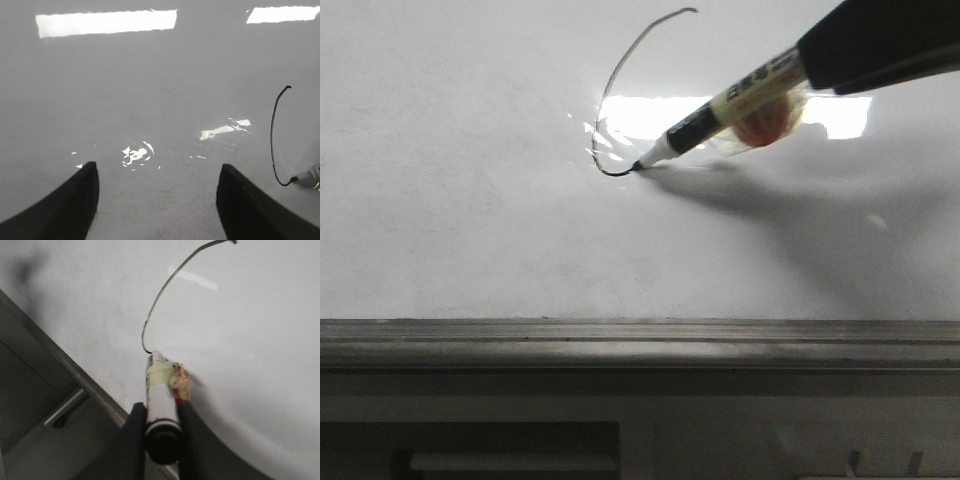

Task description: Write number 6 on whiteboard

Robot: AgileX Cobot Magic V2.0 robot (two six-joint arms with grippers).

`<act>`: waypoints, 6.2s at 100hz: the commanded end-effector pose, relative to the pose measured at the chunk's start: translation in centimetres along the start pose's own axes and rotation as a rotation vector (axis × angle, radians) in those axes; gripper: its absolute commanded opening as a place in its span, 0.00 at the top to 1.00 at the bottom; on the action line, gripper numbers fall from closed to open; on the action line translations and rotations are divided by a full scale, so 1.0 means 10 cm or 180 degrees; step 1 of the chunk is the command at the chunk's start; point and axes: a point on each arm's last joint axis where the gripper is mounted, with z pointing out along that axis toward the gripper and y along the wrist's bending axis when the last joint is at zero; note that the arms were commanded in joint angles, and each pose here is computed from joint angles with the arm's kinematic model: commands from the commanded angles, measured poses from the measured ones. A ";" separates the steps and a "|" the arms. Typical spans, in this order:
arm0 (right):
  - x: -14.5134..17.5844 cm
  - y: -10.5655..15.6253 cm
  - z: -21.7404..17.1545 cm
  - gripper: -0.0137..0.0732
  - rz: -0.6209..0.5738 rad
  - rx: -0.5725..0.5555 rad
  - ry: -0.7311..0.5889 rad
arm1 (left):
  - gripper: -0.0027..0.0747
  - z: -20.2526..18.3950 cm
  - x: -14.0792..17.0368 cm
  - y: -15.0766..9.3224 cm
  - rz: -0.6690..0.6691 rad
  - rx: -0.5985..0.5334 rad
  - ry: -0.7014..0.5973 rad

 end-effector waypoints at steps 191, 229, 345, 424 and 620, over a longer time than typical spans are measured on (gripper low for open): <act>-0.83 0.40 0.03 0.89 -0.0789 -0.1151 0.0488 | 0.40 0.62 0.04 -1.00 0.0804 0.1733 0.0452; -0.83 0.40 0.03 0.89 -0.0789 -0.1154 0.0493 | 0.57 0.75 0.12 -1.02 0.0854 0.1592 0.0534; -0.19 -0.02 -0.37 0.30 -0.0156 -0.0100 0.0328 | 0.99 0.34 0.16 -0.48 -0.0884 0.0314 0.0227; 0.00 0.03 -0.38 0.30 0.0009 -0.0208 0.0362 | 0.99 0.95 0.11 -0.63 -0.0758 -0.0101 0.0566; -0.08 0.12 -0.57 0.31 -0.0033 -0.0121 -0.0100 | 0.23 0.09 -0.26 -0.29 -0.0210 -0.0149 -0.0276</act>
